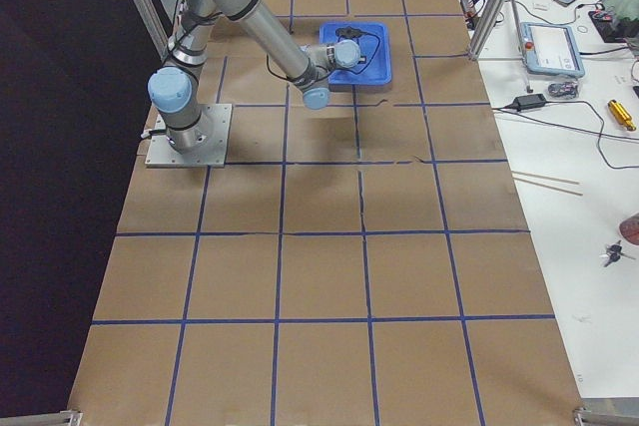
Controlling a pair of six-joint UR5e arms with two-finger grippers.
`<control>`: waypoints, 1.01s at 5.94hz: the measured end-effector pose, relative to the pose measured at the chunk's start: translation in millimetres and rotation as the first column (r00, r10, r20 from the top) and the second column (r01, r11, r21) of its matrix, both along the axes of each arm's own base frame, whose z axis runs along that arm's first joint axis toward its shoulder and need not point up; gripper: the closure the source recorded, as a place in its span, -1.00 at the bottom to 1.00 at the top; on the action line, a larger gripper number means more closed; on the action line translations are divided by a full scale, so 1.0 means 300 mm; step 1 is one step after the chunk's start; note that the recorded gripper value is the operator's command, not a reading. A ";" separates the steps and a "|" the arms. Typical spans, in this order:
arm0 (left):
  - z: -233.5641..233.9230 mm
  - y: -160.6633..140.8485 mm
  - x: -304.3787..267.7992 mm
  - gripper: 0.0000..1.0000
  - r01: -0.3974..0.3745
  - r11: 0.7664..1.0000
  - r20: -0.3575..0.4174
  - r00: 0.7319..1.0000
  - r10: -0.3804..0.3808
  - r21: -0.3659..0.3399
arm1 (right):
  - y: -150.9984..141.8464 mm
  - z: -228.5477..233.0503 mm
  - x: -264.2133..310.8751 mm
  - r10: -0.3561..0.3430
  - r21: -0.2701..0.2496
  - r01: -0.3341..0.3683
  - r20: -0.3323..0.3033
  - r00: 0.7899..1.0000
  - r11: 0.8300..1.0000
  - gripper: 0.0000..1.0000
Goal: Assemble white blocks and place on blue tray
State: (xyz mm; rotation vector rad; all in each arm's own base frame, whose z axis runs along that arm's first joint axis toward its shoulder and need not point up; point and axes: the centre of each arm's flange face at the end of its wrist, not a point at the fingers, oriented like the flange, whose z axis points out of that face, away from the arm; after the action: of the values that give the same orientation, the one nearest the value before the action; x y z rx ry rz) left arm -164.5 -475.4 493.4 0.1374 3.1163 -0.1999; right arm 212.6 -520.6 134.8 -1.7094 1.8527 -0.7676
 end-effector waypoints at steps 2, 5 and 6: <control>0.000 0.000 -0.001 -0.99 0.000 1.000 0.000 1.000 0.000 0.000 | 0.000 0.000 0.001 -0.007 0.007 0.007 0.003 1.000 1.000 -0.99; 0.000 0.000 0.000 -0.99 0.000 1.000 -0.001 1.000 0.000 -0.001 | -0.053 0.089 -0.003 -0.068 0.002 0.068 0.000 0.998 0.998 -0.99; 0.001 0.000 0.000 -0.99 0.000 1.000 -0.001 1.000 0.000 -0.002 | -0.083 0.160 -0.009 -0.121 0.007 0.121 -0.009 0.993 0.993 -0.99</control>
State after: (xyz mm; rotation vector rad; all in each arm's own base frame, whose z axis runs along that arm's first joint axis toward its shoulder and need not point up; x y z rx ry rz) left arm -164.6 -475.5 493.6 0.1375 3.1170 -0.2025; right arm 209.9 -545.4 182.7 -1.6104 1.9770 -0.8007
